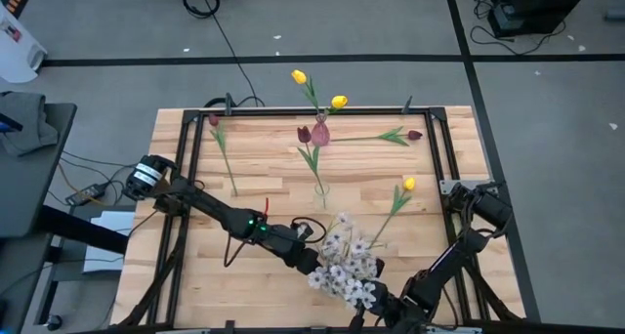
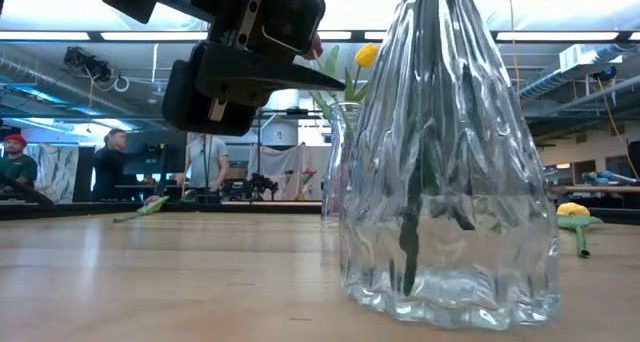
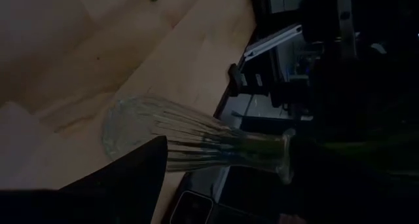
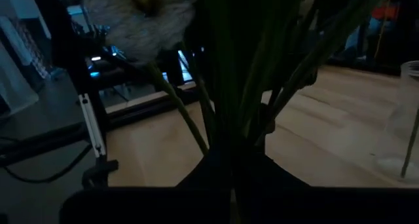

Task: Sort flowers into vase by color
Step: Put the white flowers into the bottom transparent vase

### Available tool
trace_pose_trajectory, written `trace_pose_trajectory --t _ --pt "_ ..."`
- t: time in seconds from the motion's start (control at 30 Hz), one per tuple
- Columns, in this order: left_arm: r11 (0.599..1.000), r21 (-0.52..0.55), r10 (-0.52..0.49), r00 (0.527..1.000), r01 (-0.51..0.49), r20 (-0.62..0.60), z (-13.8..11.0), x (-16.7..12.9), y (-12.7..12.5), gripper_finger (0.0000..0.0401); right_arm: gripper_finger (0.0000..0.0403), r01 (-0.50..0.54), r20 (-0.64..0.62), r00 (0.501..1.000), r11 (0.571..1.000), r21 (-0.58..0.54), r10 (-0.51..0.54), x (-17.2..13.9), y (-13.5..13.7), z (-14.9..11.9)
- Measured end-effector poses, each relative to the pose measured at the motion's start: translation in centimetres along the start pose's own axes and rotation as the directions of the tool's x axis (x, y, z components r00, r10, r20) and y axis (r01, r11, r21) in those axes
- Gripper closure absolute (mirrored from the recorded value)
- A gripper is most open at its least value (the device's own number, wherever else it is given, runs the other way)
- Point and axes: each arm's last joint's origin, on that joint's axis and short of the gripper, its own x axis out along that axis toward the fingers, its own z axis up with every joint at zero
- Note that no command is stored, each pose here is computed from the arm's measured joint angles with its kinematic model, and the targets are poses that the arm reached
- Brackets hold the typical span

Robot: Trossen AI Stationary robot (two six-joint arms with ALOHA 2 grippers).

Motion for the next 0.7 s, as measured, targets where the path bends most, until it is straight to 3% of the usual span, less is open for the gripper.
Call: trace_pose_trajectory --t 0.17,0.4,0.7 --pt "1.000 -0.002 -0.026 0.999 0.026 -0.019 0.0 0.0 -0.2 0.0076 0.0369 -0.004 0.028 1.000 1.000 0.017 0.004 0.0 0.3 0.9" --pt "1.000 -0.014 -0.003 1.000 0.003 -0.030 0.3 0.0 0.1 0.0076 0.0271 0.005 0.058 0.998 1.000 -0.021 -0.003 -0.2 0.5 2.9" --pt "0.999 -0.021 0.035 0.998 -0.036 -0.048 1.5 -0.2 0.7 0.0076 0.0204 -0.105 -0.005 0.994 0.992 -0.064 0.105 -0.7 0.7 2.8"
